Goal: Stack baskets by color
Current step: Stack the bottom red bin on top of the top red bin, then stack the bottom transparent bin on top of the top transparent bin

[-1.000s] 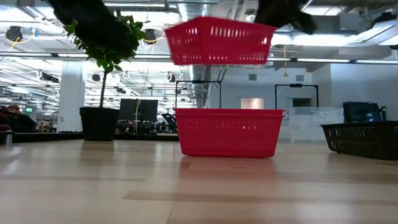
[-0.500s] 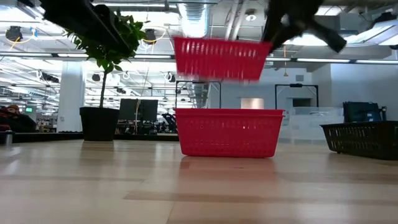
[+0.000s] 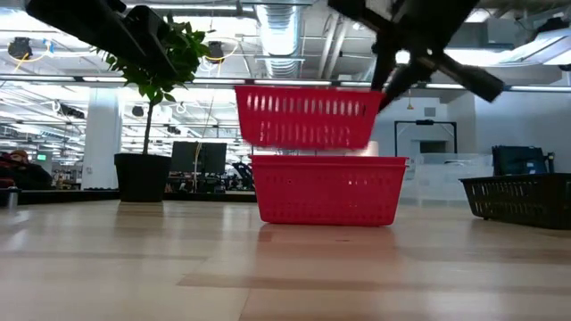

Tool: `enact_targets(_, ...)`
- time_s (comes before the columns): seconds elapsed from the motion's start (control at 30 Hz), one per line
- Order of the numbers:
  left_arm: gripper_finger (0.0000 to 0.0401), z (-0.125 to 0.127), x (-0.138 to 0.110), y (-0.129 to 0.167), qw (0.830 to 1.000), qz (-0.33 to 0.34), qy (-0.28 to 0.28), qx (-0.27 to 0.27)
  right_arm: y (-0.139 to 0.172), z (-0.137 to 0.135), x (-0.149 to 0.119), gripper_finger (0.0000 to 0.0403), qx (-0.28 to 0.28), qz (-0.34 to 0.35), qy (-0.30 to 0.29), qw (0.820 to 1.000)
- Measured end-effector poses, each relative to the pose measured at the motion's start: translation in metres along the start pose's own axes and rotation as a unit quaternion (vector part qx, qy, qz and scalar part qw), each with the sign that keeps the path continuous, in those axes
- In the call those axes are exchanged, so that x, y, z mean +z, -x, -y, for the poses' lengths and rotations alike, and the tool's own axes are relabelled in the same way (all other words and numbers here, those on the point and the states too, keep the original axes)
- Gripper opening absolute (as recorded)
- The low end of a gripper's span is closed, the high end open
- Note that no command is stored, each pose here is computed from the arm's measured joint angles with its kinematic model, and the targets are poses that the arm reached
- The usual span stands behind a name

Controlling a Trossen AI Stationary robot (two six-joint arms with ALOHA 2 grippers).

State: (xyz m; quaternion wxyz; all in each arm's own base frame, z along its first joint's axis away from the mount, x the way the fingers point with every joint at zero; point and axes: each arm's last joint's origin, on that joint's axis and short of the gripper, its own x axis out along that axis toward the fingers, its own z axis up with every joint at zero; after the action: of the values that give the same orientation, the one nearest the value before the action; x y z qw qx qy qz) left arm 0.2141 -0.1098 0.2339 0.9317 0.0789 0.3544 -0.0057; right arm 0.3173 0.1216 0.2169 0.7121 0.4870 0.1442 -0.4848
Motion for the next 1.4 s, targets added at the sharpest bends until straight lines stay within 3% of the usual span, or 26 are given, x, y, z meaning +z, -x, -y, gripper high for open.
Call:
enact_targets(0.77,0.0247,0.002,-0.002,0.001,1.000,-0.005,-0.022,-0.004,-0.003,0.009,-0.004,0.0010,-0.048,-0.021,0.015,0.999)
enact_targets(1.4,0.0247,0.003,-0.002,0.001,1.000,-0.006,-0.008,-0.009,-0.003,0.012,-0.002,0.0142,-0.059,-0.016,0.053,0.997)
